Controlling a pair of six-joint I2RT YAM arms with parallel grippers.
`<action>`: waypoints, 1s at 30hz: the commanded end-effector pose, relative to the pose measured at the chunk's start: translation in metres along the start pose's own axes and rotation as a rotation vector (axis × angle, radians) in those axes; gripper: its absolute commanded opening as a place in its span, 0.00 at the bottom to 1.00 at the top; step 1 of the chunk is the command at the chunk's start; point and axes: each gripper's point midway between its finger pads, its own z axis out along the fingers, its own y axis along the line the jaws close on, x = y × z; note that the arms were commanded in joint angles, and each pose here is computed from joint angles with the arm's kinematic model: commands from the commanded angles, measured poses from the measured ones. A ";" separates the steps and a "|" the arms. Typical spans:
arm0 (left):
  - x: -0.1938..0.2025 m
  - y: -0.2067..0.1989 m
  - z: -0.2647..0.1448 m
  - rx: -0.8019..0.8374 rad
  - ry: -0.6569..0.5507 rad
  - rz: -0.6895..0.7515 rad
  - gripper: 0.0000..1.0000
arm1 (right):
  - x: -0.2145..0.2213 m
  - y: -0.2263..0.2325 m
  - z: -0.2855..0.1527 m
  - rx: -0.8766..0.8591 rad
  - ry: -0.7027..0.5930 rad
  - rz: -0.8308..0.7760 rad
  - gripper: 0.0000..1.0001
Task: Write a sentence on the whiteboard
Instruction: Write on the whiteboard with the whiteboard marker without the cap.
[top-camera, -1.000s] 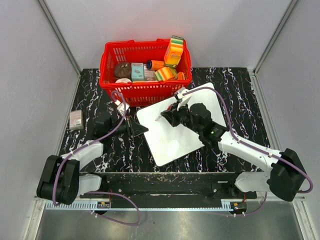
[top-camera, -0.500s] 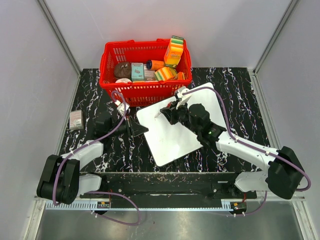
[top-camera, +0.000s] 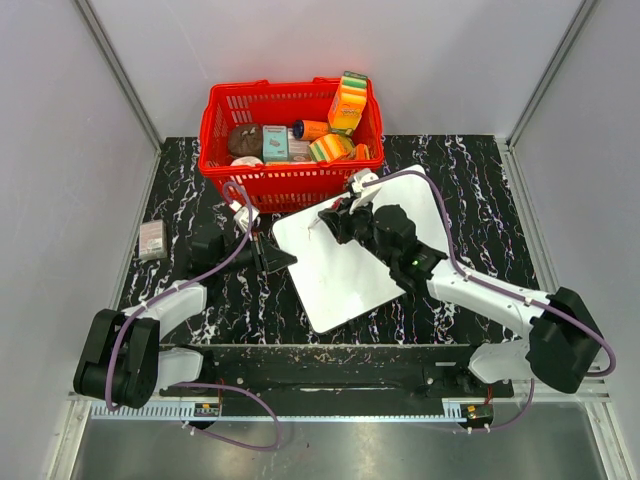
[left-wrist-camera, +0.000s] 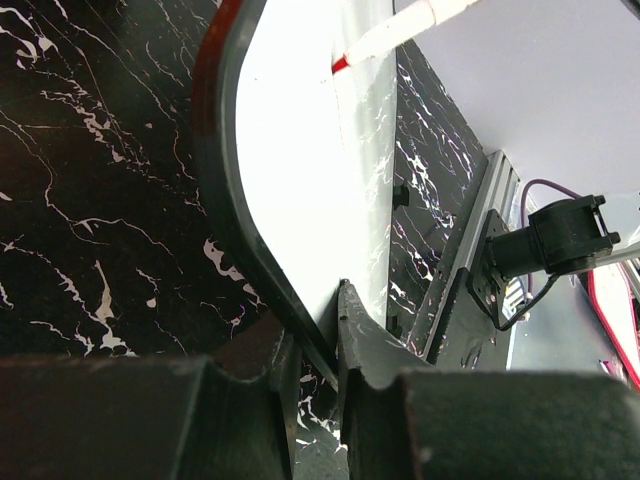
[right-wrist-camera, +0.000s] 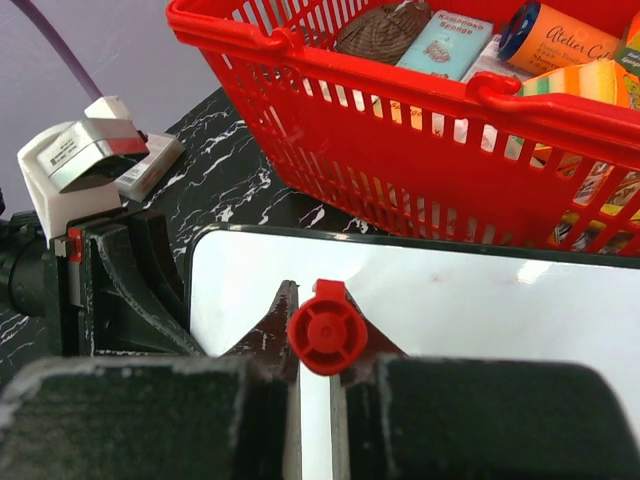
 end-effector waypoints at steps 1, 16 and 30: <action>0.013 0.005 0.005 0.008 0.041 0.174 0.00 | -0.005 -0.018 0.009 0.096 -0.013 -0.049 0.00; 0.013 0.005 0.006 0.008 0.044 0.174 0.00 | 0.005 -0.022 0.002 0.113 0.016 -0.048 0.00; 0.014 0.005 0.006 0.006 0.046 0.174 0.00 | 0.030 -0.026 -0.010 0.116 0.076 -0.040 0.00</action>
